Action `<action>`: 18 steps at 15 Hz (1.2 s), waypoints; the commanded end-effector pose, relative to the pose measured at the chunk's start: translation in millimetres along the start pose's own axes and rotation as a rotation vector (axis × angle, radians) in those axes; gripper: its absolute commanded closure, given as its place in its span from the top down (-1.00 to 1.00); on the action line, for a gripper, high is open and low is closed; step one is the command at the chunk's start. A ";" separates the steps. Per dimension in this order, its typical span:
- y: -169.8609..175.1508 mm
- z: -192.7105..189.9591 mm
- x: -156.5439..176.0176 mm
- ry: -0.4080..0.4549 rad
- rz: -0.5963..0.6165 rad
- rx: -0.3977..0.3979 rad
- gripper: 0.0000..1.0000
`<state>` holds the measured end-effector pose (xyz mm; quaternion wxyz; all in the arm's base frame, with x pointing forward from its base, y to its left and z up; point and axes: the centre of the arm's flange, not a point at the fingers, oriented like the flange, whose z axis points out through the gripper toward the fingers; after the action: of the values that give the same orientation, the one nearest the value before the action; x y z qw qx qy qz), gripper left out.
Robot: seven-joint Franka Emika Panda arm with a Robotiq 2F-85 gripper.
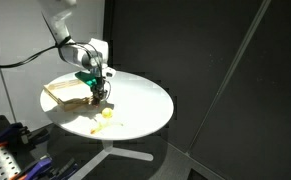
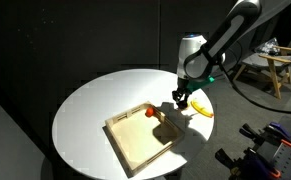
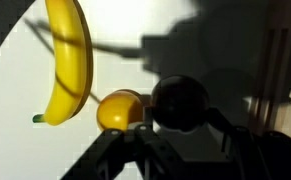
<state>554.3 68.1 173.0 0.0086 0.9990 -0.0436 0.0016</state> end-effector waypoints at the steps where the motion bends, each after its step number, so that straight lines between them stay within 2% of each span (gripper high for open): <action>1: -9.7 3.9 4.4 0.014 -0.022 0.007 -0.36; 8: -19.9 12.2 -0.4 0.022 -0.051 -0.003 -0.36; 18: -15.8 26.9 -2.1 0.020 -0.048 -0.009 -0.36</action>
<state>550.5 85.7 147.9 0.0098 0.9996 -0.0259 0.0050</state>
